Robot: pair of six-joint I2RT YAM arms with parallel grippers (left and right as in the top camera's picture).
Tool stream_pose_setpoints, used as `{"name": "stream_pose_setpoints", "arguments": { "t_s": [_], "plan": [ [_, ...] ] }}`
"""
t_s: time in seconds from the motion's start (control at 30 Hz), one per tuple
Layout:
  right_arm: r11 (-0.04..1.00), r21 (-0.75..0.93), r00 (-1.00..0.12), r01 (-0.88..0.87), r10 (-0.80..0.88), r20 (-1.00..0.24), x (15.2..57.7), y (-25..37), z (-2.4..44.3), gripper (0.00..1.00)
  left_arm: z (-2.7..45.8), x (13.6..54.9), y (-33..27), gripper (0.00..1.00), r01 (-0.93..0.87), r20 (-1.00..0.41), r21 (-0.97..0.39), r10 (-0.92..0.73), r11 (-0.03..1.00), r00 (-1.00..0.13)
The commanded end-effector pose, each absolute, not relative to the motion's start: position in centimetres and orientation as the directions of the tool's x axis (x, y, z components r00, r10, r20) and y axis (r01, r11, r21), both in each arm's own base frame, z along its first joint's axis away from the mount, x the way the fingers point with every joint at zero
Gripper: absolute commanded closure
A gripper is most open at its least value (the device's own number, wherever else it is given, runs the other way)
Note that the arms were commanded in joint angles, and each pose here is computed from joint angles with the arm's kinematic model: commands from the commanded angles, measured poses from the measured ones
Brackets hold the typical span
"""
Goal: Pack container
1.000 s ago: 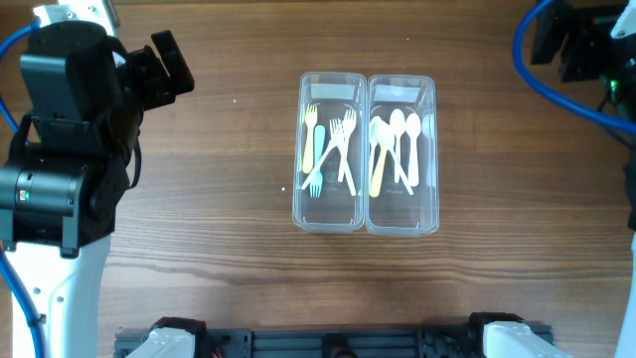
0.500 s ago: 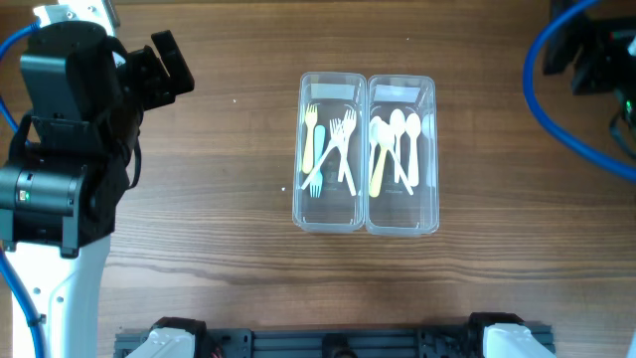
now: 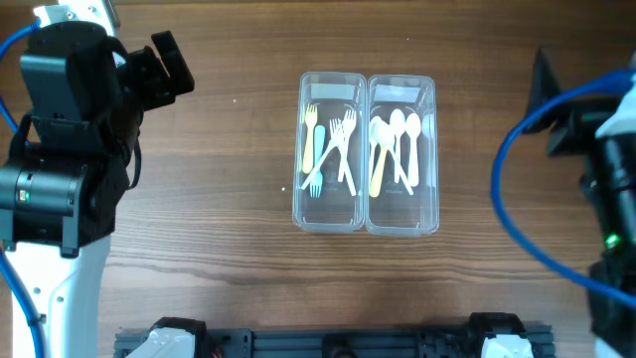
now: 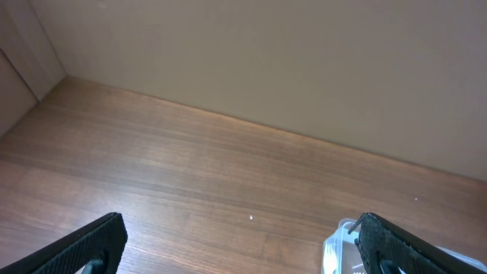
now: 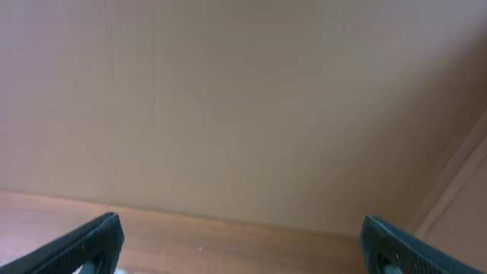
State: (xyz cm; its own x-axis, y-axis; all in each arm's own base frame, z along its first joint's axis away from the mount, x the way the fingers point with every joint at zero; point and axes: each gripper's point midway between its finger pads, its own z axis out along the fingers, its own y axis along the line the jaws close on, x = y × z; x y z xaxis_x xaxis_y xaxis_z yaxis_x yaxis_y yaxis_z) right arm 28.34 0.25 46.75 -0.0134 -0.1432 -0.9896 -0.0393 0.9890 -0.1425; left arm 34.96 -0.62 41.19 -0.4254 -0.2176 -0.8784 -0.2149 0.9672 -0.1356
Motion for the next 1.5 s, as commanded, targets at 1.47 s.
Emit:
{"name": "stream_pose_setpoints", "arguments": {
  "t_s": [1.47],
  "plan": [
    [0.983, -0.149, -0.019, -0.111, -0.152, -0.988, 24.4, 1.6, 18.3, 0.0, 41.5, 34.9, -0.4, 0.0, -0.224, -0.884, -0.132, -0.217, 0.966, -0.415]
  ]
}}
